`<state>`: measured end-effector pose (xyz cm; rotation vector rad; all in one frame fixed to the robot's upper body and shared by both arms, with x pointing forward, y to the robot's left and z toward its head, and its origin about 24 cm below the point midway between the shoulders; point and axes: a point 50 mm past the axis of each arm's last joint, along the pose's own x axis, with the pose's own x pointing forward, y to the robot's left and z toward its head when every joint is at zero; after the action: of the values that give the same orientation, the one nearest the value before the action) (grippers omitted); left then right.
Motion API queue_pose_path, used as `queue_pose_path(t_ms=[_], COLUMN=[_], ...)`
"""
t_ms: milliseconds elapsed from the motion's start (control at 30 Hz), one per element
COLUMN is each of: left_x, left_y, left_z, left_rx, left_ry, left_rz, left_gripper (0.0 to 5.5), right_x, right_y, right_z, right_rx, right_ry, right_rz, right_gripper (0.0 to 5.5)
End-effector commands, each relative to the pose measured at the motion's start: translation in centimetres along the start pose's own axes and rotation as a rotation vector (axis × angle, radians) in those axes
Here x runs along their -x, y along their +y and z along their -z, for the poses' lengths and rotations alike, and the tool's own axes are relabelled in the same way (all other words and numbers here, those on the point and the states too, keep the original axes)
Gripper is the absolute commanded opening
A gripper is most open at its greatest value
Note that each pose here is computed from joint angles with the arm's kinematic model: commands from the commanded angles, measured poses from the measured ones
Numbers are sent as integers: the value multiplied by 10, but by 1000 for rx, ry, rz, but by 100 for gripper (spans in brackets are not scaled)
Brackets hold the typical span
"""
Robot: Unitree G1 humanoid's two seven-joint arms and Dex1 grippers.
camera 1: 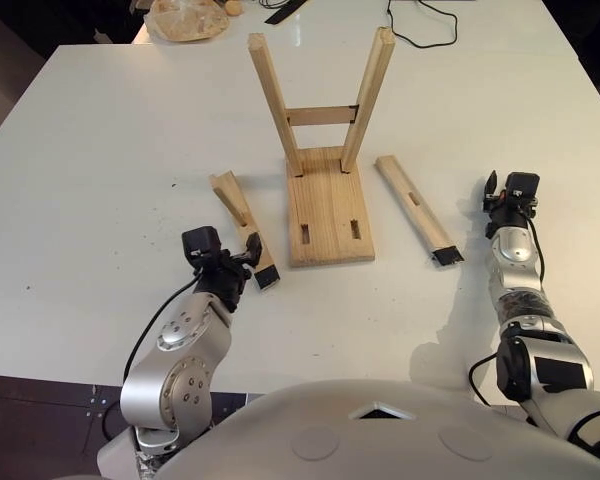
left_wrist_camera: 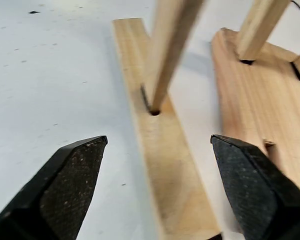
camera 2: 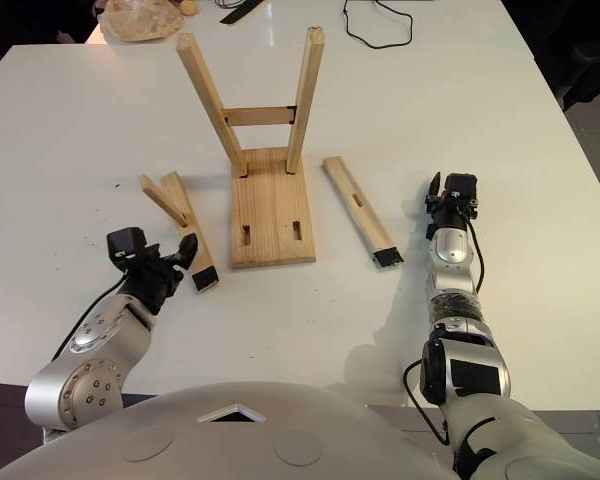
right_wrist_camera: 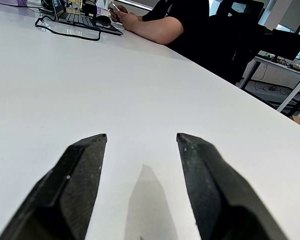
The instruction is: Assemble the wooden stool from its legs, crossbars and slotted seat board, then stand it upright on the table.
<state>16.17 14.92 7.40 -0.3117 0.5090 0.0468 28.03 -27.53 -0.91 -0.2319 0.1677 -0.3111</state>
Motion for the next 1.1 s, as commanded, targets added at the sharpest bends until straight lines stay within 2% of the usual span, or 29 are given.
queue_pose_path(t_ms=[33,567,767,867,1100], left_x=[-7,-21,-18,-22,-24], left_y=[-5,5,25,24,21], left_z=[5,15,20,23,27], left_rx=[-47,-242,-195,-151,-121], left_ry=[57,276,351,378,404], left_rz=[36,-70,-185,-167,-114], left_gripper=[385,385,385,385,296], right_x=[26,34,42,45,44], right_y=[3,14,20,25,25], right_z=[47,54,60,61,60], right_rx=[42,41,26,23,27], right_ry=[203,208,217,218,212], right_rz=[-34,-44,-30,-38,-38], right_gripper=[257,257,257,257,257])
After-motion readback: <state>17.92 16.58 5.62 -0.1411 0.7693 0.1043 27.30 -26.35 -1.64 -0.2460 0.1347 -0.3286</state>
